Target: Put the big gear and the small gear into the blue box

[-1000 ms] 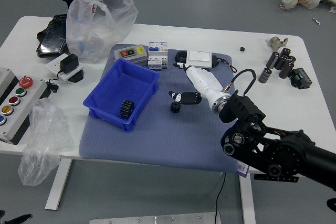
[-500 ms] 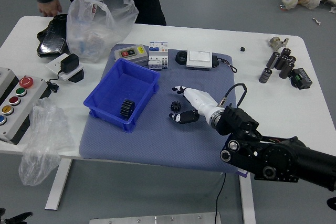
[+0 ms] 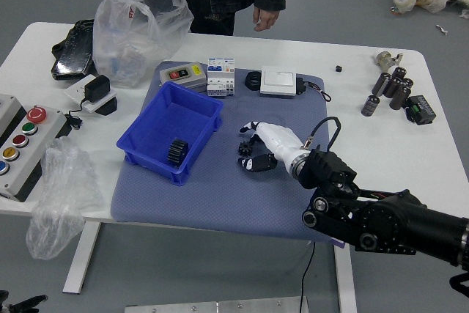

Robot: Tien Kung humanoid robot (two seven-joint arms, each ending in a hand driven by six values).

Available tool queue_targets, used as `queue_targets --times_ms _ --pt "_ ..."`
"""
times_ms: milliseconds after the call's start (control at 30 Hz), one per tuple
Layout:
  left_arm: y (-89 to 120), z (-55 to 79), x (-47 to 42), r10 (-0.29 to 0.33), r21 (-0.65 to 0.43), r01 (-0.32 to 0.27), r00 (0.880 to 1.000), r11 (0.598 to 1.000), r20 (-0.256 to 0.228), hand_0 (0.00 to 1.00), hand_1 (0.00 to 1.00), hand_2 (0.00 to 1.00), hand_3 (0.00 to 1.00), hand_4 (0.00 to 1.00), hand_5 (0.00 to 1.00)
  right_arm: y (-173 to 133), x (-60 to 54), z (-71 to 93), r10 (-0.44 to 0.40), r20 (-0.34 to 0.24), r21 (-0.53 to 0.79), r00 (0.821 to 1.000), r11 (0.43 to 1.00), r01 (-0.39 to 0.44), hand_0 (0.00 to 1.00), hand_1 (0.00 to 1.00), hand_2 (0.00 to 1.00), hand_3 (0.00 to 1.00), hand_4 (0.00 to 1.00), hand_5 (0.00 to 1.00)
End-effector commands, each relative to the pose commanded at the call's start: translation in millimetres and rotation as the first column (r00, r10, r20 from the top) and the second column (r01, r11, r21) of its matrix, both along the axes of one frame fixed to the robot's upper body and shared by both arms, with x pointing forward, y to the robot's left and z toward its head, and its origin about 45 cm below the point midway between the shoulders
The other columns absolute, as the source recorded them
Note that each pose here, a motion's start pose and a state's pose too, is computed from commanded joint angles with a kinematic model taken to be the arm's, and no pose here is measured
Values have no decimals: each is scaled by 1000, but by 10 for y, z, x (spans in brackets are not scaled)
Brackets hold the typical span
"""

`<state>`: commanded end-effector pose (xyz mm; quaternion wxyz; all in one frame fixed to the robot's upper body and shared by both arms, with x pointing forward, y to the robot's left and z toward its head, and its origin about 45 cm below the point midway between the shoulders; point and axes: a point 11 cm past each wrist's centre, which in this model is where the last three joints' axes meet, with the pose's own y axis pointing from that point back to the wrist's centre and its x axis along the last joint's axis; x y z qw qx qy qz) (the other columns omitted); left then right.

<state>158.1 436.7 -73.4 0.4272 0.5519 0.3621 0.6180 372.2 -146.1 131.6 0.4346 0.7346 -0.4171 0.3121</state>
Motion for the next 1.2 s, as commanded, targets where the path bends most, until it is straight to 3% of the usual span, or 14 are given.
queue_targets --times_ms 33,67,233,267,567,900,1200 --pt "-2 0 2 0 -1 0 1000 1000 1 629 471 527 705 739 526 4 -3 -3 1 -2 -1 1000 1000 -1 772 655 428 621 682 147" --pt "-5 -1 5 -1 -1 1 1000 1000 1 629 471 528 704 740 527 8 -5 -6 3 -3 -2 1000 1000 -3 753 646 410 510 657 122" --pt "-5 3 17 -2 -2 2 1000 1000 6 629 471 528 704 740 527 25 -5 8 10 10 -1 1000 1000 -10 753 646 410 510 657 122" --pt "-4 4 20 -2 -1 2 1000 1000 7 629 471 528 705 739 527 27 -5 10 10 13 -1 1000 1000 -10 740 633 402 445 626 100" --pt "-13 0 21 -3 -4 3 1000 1000 10 629 471 526 705 738 525 20 19 50 6 41 4 999 1000 -6 736 631 395 434 618 90" --pt "-7 -1 14 0 -3 0 1000 1000 11 630 471 526 706 738 527 77 174 446 30 152 21 988 999 -34 725 623 388 423 670 167" --pt "-15 -16 -26 2 -6 -2 1000 1000 1 629 471 528 705 739 527 459 203 712 161 230 -15 960 987 -162 711 612 380 421 670 154"
